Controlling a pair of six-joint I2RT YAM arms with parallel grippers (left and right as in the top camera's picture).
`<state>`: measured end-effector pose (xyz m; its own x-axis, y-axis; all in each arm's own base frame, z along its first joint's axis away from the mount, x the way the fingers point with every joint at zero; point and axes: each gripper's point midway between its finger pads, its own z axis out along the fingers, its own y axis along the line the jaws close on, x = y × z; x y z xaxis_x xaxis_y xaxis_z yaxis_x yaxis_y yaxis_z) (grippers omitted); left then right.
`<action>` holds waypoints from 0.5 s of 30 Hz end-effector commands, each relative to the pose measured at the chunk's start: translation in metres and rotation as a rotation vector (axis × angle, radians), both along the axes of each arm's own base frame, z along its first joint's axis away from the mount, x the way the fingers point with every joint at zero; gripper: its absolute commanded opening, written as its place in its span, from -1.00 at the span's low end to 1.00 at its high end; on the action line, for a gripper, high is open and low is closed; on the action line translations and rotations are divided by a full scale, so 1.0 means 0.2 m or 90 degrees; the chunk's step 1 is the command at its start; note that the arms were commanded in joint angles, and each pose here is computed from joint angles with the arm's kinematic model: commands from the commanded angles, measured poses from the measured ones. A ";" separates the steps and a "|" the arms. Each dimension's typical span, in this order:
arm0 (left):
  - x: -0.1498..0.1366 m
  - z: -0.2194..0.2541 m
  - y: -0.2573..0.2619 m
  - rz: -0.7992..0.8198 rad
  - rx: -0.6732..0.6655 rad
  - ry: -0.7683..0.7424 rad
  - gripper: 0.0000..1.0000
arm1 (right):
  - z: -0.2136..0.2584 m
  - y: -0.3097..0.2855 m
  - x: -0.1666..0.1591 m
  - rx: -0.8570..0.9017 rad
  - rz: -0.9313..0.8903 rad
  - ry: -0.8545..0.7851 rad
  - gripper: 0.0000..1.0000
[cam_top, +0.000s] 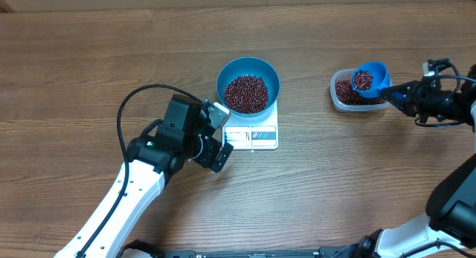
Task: Scoop item into bowl and weigh 150g on scale
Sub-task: 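Scoop beans from the tub with the right gripper and lift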
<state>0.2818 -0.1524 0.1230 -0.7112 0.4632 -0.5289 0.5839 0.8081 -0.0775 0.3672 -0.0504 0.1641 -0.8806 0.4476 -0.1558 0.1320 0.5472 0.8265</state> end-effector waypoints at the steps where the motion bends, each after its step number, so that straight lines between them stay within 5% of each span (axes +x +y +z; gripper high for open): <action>1: 0.03 0.05 0.00 0.012 -0.008 -0.014 0.99 | 0.04 0.08 0.01 0.013 0.037 -0.038 -0.92; 15: 0.03 0.05 0.00 0.012 -0.008 -0.014 0.99 | 0.30 0.44 0.03 -0.031 0.147 -0.098 -0.93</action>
